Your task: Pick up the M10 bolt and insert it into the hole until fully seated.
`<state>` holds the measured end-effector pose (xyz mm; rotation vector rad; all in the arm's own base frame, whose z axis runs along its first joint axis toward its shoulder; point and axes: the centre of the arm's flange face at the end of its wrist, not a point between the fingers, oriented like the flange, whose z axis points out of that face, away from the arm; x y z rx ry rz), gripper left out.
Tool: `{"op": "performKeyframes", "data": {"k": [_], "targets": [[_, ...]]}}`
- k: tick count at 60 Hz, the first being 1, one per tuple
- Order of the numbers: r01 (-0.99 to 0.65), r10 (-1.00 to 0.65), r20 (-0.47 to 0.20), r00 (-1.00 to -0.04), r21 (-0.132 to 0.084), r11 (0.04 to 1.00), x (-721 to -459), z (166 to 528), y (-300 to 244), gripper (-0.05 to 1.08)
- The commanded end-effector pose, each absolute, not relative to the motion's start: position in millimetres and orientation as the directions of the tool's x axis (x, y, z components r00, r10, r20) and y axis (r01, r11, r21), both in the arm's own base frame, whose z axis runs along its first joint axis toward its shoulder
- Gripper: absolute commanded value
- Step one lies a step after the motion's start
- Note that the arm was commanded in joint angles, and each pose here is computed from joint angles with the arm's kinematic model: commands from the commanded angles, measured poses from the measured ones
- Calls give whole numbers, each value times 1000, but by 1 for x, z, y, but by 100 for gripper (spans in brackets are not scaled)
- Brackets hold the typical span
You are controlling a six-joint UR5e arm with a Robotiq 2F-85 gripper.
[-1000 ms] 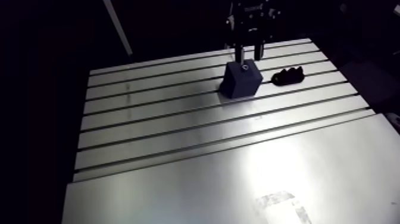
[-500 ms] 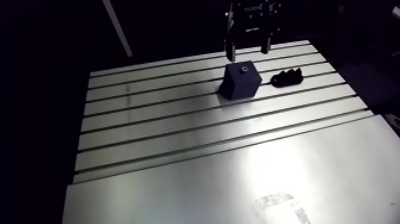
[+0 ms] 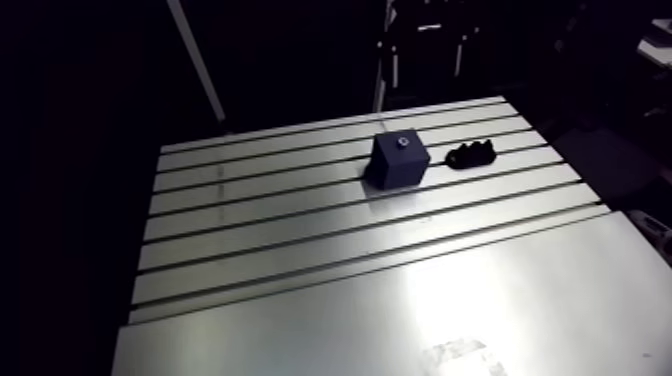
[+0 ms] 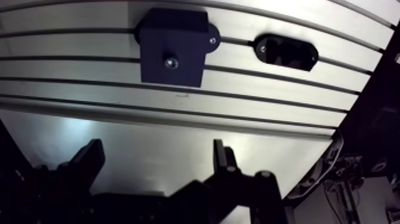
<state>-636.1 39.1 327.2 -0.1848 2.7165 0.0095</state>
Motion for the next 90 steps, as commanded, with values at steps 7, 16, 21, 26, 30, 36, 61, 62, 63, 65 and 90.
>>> {"op": "performKeyframes", "data": {"k": [7, 16, 21, 26, 30, 36, 61, 62, 63, 65, 90], "targets": [[-53, -48, -331, -942, 4, 999, -612, 409, 44, 0], [4, 14, -258, -966, 40, 999, -606, 446, 49, 0], [61, 72, -216, -974, 56, 997, -600, 464, 56, 0], [83, 92, -179, -980, 59, 995, -597, 473, 55, 0], [101, 104, -94, -990, 37, 994, -592, 496, 50, 0], [104, 104, -29, -994, -5, 995, -584, 522, 42, 0], [92, 91, -21, -996, -21, 996, -576, 539, 36, 0], [92, 91, -22, -996, -20, 996, -576, 540, 36, 0], [92, 91, -22, -996, -20, 996, -576, 540, 36, 0], [92, 91, -22, -996, -17, 996, -576, 540, 36, 0], [81, 81, -18, -997, -8, 997, -577, 542, 34, 0]]}}
